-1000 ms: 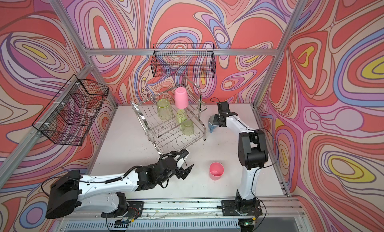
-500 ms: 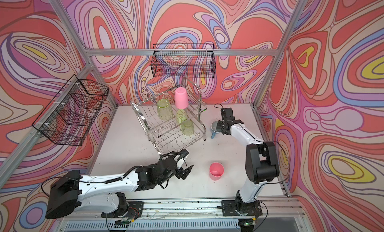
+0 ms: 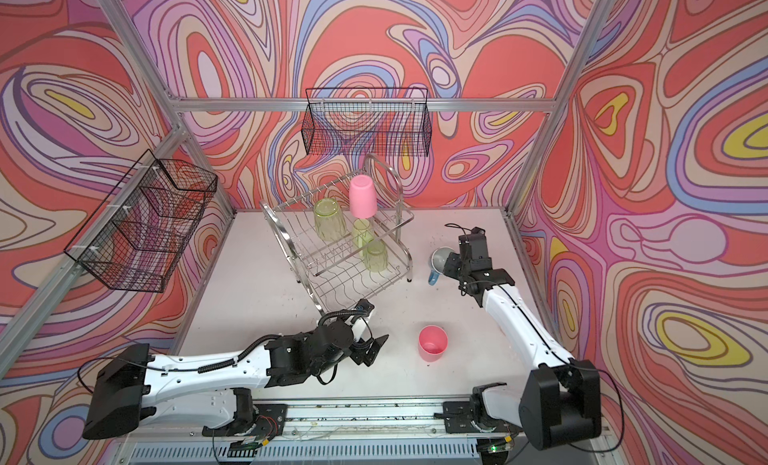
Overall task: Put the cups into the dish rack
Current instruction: 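Close the right gripper on the blue mug rim and lift it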
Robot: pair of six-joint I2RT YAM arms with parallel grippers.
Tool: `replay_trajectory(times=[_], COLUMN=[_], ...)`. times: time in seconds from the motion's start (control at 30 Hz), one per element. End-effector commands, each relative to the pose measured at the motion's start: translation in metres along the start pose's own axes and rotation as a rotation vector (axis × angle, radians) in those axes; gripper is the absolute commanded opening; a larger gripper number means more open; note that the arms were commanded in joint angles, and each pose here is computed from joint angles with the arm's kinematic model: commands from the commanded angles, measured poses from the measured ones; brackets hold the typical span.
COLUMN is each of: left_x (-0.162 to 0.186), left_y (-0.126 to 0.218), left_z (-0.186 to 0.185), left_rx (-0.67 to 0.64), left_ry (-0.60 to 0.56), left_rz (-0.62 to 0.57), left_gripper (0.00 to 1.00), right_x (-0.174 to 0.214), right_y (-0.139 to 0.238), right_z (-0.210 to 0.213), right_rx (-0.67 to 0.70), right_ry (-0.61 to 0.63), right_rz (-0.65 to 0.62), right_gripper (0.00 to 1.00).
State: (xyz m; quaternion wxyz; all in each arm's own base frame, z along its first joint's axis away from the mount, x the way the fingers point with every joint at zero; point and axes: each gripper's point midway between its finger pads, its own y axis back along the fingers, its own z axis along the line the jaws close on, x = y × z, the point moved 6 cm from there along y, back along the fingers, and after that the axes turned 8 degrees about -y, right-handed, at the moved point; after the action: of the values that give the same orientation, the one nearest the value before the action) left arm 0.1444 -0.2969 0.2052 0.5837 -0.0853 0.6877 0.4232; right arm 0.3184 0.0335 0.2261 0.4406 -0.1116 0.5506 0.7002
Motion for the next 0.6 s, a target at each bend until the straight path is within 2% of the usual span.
replay_trajectory(times=[0.0, 0.33, 0.57], left_x=[-0.019, -0.055, -0.068], left_y=[0.011, 0.03, 0.038], left_z=[-0.004, -0.016, -0.018], left_rx=[0.0, 0.126, 0.214], left_ry=[0.083, 0.372, 0.694], left_rz=[-0.005, -0.034, -0.096], left_gripper=[0.91, 0.91, 0.9], right_x=[-0.011, -0.008, -0.004], right_y=[0.022, 0.064, 0.082], right_z=[0.012, 0.021, 0.021], right_rx=[-0.124, -0.333, -0.424], right_ry=[-0.04, -0.06, -0.067], right_rz=[-0.086, -0.169, -0.219], right_gripper=[0.0, 0.0, 0.0])
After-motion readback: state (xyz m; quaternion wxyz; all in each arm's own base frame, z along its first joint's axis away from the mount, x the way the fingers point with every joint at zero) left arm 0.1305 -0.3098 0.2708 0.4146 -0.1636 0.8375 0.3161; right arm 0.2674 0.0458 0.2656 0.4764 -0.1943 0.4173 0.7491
